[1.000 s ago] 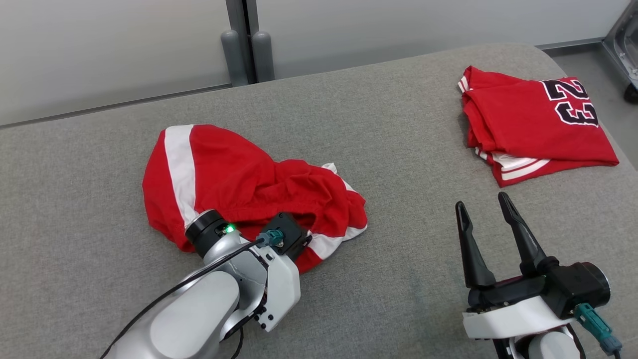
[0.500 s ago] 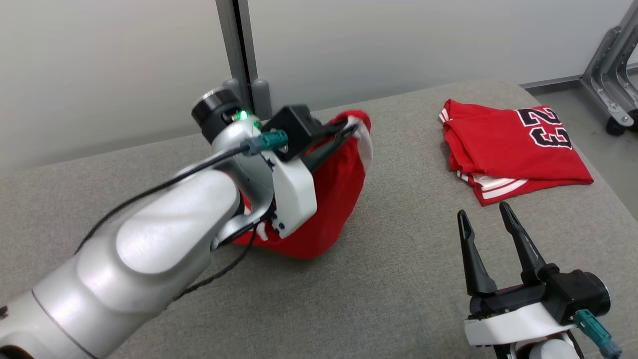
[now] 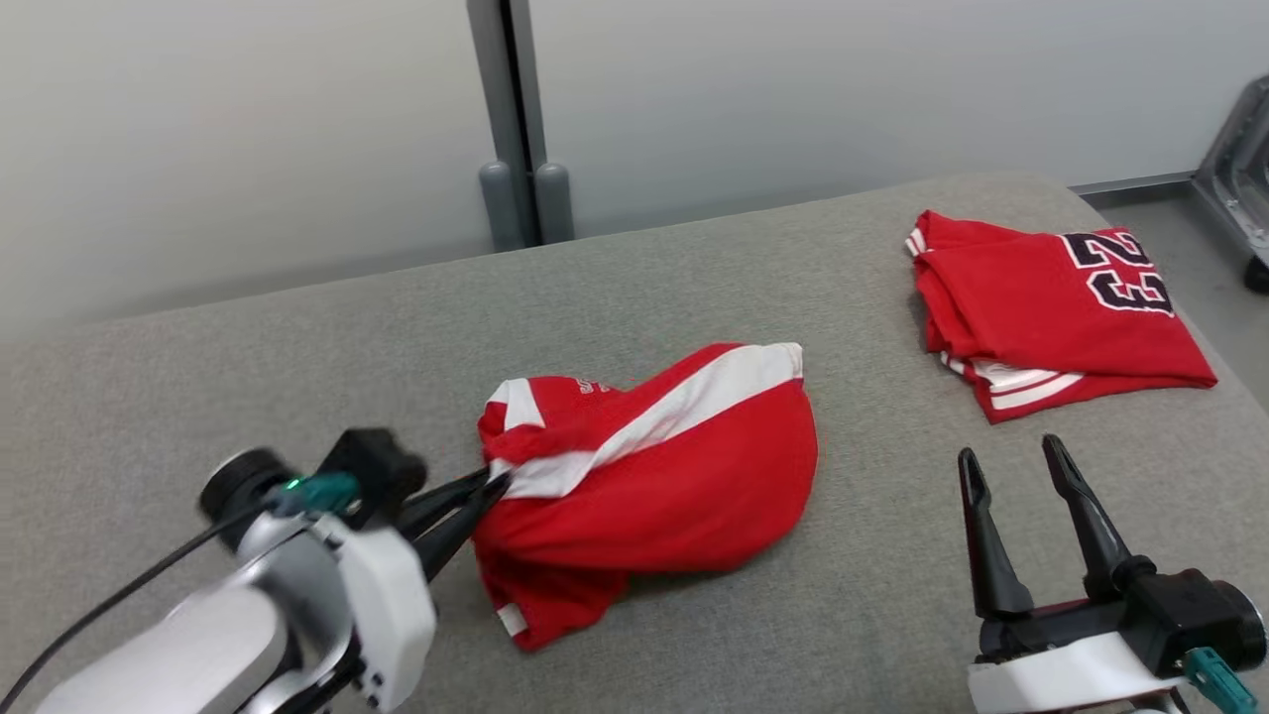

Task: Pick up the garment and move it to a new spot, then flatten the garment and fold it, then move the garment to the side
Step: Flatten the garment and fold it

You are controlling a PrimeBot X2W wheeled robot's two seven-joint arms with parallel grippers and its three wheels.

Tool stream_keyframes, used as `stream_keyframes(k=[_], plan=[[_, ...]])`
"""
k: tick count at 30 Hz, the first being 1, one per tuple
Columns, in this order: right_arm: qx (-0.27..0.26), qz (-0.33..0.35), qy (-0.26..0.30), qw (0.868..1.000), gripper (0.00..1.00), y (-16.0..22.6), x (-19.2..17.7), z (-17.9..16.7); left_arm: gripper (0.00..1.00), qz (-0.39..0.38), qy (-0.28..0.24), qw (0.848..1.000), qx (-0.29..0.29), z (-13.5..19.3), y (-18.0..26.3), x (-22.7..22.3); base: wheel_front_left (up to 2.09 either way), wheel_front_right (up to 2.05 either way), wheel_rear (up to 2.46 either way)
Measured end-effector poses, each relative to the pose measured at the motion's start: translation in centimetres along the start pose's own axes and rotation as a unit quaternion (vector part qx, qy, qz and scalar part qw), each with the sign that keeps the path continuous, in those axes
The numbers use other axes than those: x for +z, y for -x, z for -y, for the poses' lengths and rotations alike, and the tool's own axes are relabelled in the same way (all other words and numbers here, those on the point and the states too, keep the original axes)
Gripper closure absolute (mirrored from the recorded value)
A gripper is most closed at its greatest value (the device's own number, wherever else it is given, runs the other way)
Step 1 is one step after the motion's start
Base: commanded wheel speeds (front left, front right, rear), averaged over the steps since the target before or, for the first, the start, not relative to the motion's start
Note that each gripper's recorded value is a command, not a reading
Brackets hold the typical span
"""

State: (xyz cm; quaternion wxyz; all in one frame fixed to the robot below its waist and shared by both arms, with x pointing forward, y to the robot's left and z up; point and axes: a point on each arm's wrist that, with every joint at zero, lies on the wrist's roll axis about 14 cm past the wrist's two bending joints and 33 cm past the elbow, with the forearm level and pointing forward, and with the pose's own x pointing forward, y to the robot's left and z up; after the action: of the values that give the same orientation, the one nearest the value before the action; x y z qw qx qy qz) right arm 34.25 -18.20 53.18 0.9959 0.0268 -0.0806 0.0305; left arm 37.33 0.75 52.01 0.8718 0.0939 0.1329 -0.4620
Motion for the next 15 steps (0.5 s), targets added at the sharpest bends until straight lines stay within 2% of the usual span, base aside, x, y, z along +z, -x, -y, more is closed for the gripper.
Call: stream_keyframes(k=[3,6,10,15], plan=[[0.013,-0.021,0.000,1.000,0.00,-0.3,-1.4,-0.2,1.00,-0.020,0.051,0.997,0.062,-1.8,3.3,-3.4,0.00,0.00,0.00],[0.042,-0.059,-0.023,0.997,0.00,-0.6,-3.8,-1.5,1.00,-0.037,0.078,0.989,0.117,-3.4,6.3,-5.9,0.00,0.00,0.00],[0.081,-0.100,-0.063,0.990,0.00,-1.2,-6.2,-3.4,1.00,-0.046,0.110,0.982,0.144,-3.7,8.3,-7.6,0.00,0.00,0.00],[0.151,-0.188,-0.113,0.964,0.00,-3.5,-9.1,-5.9,1.00,-0.048,0.141,0.973,0.174,-4.5,9.7,-9.3,0.00,0.00,0.00]])
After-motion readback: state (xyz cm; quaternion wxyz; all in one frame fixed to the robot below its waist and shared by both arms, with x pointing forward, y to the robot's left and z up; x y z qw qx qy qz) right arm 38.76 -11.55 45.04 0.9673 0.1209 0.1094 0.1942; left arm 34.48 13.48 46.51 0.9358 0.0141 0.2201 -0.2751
